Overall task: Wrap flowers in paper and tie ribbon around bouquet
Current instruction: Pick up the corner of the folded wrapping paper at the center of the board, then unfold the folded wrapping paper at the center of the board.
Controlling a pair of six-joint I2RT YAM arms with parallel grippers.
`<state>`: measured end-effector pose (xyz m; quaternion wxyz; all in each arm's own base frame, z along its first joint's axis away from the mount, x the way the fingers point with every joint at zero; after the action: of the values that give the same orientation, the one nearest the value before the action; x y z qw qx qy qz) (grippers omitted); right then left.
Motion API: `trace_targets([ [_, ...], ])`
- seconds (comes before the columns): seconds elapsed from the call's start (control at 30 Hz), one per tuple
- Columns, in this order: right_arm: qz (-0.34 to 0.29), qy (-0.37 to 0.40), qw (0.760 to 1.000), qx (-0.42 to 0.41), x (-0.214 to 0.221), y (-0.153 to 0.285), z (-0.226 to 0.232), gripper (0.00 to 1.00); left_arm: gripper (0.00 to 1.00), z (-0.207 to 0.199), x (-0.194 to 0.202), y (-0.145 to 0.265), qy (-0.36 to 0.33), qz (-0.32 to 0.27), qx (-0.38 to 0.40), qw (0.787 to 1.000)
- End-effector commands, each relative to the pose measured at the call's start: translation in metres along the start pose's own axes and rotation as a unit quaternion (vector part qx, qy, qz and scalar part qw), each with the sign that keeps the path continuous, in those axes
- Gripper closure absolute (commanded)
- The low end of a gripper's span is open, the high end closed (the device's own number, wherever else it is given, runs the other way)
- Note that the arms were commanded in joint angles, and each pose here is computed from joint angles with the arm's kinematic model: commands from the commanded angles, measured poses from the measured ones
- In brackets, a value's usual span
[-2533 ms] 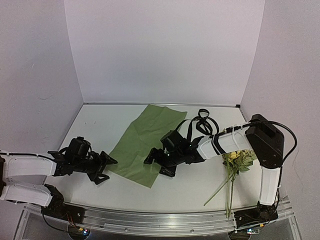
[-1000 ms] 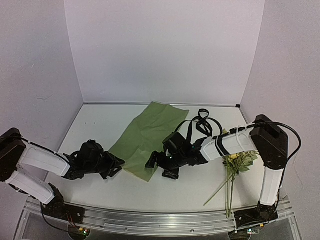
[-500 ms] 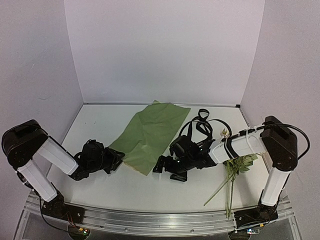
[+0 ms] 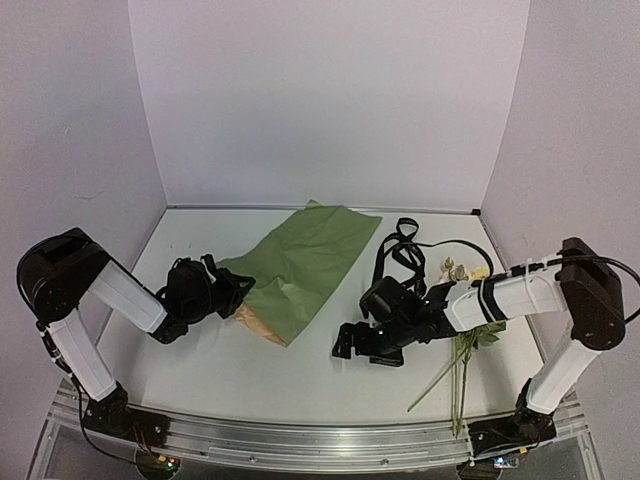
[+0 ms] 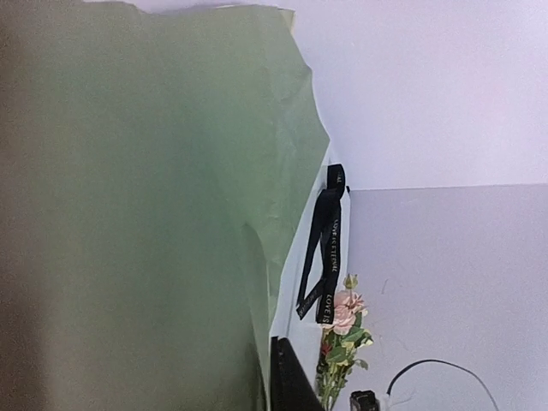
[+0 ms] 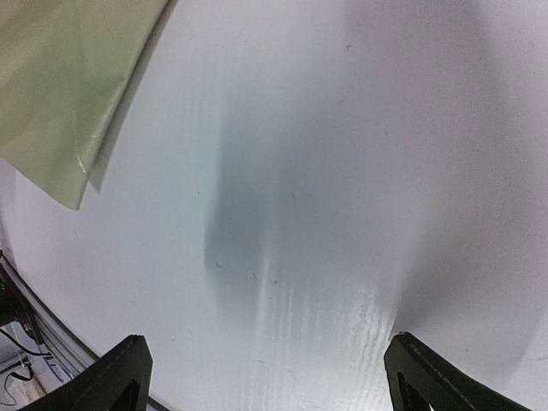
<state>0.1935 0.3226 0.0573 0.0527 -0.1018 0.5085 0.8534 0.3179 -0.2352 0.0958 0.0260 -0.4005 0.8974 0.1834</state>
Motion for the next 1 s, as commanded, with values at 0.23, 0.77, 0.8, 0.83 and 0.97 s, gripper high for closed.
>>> trace_targets([
  [0.23, -0.083, 0.014, 0.990, 0.118, -0.017, 0.081, -0.065, 0.03, 1.00, -0.146, 0.065, -0.010, -0.566, 0.109, 0.007, 0.817],
  [0.77, -0.135, -0.028, 0.987, 0.081, -0.058, 0.167, -0.075, 0.02, 1.00, -0.040, 0.289, -0.009, -0.826, 0.346, -0.030, 0.444],
  [0.8, -0.130, -0.024, 0.988, 0.077, -0.060, 0.167, -0.072, 0.02, 1.00, -0.042, 0.289, -0.009, -0.825, 0.343, -0.028, 0.449],
  [0.83, -0.128, -0.020, 0.989, 0.073, -0.063, 0.167, -0.069, 0.02, 1.00, -0.045, 0.289, -0.009, -0.824, 0.338, -0.026, 0.453],
  [0.97, -0.108, -0.021, 0.990, 0.083, -0.067, 0.163, -0.069, 0.02, 1.00, -0.049, 0.289, -0.014, -0.816, 0.324, -0.032, 0.477],
])
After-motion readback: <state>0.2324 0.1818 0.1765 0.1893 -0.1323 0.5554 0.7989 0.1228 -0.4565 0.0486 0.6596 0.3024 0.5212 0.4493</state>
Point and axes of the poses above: each gripper's point midway between its finger pads, its own y axis back along the fingers, its own z axis along the line the jaws close on, x = y × z, the point moved 3 cm from there along y, back along the fingers, and after that the axes turned 1 degree about y, right-handed, at the moved point
